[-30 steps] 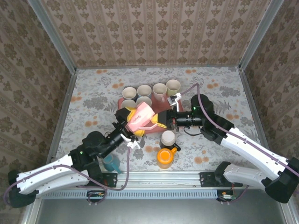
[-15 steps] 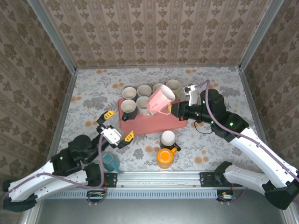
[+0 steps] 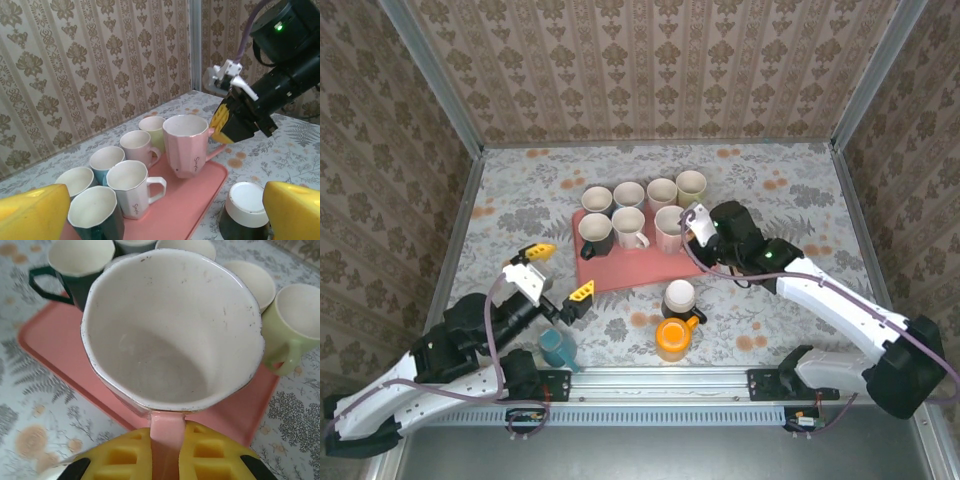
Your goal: Turn the mug right side up
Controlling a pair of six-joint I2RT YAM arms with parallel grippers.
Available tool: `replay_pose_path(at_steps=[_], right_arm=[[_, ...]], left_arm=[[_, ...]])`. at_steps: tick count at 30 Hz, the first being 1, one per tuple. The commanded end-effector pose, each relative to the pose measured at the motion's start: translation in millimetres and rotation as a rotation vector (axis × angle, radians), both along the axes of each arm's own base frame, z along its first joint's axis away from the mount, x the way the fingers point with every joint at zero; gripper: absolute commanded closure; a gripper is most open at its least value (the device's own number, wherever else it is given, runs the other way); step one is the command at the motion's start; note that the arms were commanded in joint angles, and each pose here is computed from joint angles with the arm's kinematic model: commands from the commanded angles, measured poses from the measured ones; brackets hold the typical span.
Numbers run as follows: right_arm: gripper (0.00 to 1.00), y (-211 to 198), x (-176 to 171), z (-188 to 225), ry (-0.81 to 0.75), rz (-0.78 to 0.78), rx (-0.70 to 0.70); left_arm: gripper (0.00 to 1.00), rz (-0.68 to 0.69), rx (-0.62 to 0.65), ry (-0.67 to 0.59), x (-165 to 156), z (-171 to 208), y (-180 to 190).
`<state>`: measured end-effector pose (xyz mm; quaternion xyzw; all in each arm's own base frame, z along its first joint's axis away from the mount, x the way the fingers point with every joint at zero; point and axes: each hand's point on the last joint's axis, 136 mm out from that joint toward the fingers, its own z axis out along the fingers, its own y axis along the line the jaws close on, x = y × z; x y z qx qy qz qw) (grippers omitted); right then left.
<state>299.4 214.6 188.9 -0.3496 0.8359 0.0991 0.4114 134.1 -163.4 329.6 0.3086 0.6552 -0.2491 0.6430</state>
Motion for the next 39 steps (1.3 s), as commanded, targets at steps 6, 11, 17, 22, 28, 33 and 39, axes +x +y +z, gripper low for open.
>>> replay_pose_path(at_steps=[6, 11, 17, 22, 28, 33, 39], right_arm=[[1.00, 11.9, 43.6, 0.7, -0.157, -0.051, 0.006], [1.00, 17.4, 54.1, -14.5, -0.166, -0.068, 0.019], [1.00, 23.8, 62.8, -42.7, -0.118, -0.080, 0.011], [1.00, 23.7, 68.5, -56.2, -0.107, -0.101, -0.005], [1.00, 25.2, 72.4, -69.7, -0.088, -0.112, -0.011], [0.87, 26.9, 71.8, -75.0, -0.073, -0.112, -0.006], [0.72, 25.9, 68.4, -57.8, -0.093, -0.108, 0.019]], left_arm=[[0.00, -0.047, 0.020, 0.041, -4.7, -11.4, -7.0], [0.00, -0.031, 0.035, 0.046, -1.7, -16.2, -6.5], [0.00, -0.041, 0.048, 0.052, -2.2, -19.3, -8.8], [0.00, -0.042, 0.050, 0.056, -1.5, -20.7, -9.9], [0.00, -0.042, 0.056, 0.071, 0.1, -23.3, -11.9], [0.00, -0.041, 0.069, 0.091, 1.8, -27.8, -14.8], [0.00, 0.016, 0.096, 0.142, 10.6, -32.6, -14.4]])
